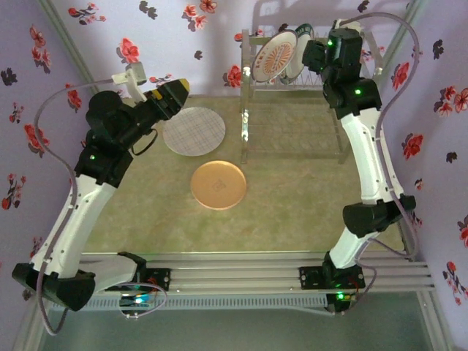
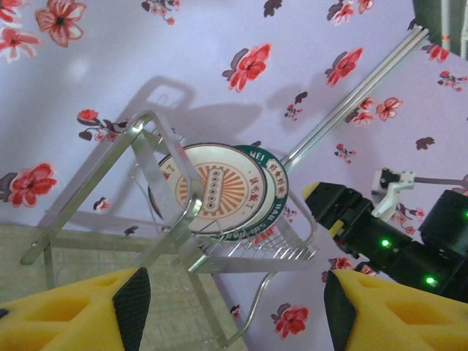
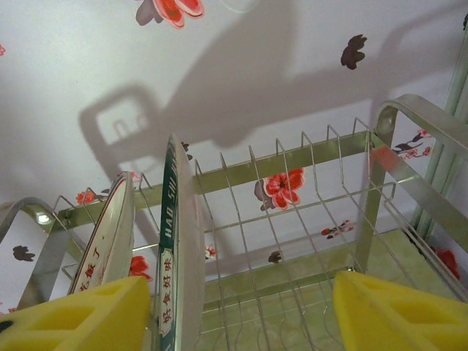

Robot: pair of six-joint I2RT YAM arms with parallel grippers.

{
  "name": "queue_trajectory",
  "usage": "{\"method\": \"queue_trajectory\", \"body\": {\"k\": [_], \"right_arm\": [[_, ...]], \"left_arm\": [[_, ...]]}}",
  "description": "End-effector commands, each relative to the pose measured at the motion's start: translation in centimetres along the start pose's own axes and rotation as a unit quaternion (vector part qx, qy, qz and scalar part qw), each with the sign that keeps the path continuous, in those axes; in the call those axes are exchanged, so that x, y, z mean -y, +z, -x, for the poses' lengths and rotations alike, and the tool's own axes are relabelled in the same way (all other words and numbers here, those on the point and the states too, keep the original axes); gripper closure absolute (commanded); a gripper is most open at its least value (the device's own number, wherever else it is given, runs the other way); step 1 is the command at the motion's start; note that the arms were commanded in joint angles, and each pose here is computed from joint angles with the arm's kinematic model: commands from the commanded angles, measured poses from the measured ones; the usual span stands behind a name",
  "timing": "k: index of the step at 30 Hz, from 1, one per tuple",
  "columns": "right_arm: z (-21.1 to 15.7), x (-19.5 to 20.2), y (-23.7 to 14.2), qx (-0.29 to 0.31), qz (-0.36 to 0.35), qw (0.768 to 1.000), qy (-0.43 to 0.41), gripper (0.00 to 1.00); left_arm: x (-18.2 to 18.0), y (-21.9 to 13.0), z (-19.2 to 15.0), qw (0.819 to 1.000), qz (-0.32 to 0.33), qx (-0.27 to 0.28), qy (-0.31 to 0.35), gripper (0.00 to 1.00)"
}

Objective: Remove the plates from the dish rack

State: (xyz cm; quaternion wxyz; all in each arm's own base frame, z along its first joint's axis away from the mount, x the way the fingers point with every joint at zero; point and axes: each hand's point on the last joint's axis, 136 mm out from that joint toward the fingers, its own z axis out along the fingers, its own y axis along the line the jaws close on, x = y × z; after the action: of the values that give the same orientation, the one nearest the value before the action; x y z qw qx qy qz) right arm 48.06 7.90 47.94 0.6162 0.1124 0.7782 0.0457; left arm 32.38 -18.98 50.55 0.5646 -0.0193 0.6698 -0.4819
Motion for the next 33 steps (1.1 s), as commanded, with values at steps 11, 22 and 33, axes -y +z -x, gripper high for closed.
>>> {"method": "queue_trajectory", "body": {"k": [11, 22, 33], "right_arm": [[0.2, -0.6, 2.8, 0.012, -0.005, 1.0, -0.004, 0.45], [-0.8, -1.3, 4.1, 0.001, -0.007, 1.0, -0.019, 0.57], [-0.8, -2.1, 3.9, 0.007, -0.023, 0.998, -0.059, 0.75]], "left_arm": [[4.9, -2.0, 4.7, 0.994, -0.068, 0.08, 0.008, 0.33], [5.7, -3.2, 6.4, 0.987, -0.086, 0.134, 0.005, 0.33], [5.4, -3.3, 6.0, 0.988, -0.082, 0.129, 0.003, 0.32]]}}
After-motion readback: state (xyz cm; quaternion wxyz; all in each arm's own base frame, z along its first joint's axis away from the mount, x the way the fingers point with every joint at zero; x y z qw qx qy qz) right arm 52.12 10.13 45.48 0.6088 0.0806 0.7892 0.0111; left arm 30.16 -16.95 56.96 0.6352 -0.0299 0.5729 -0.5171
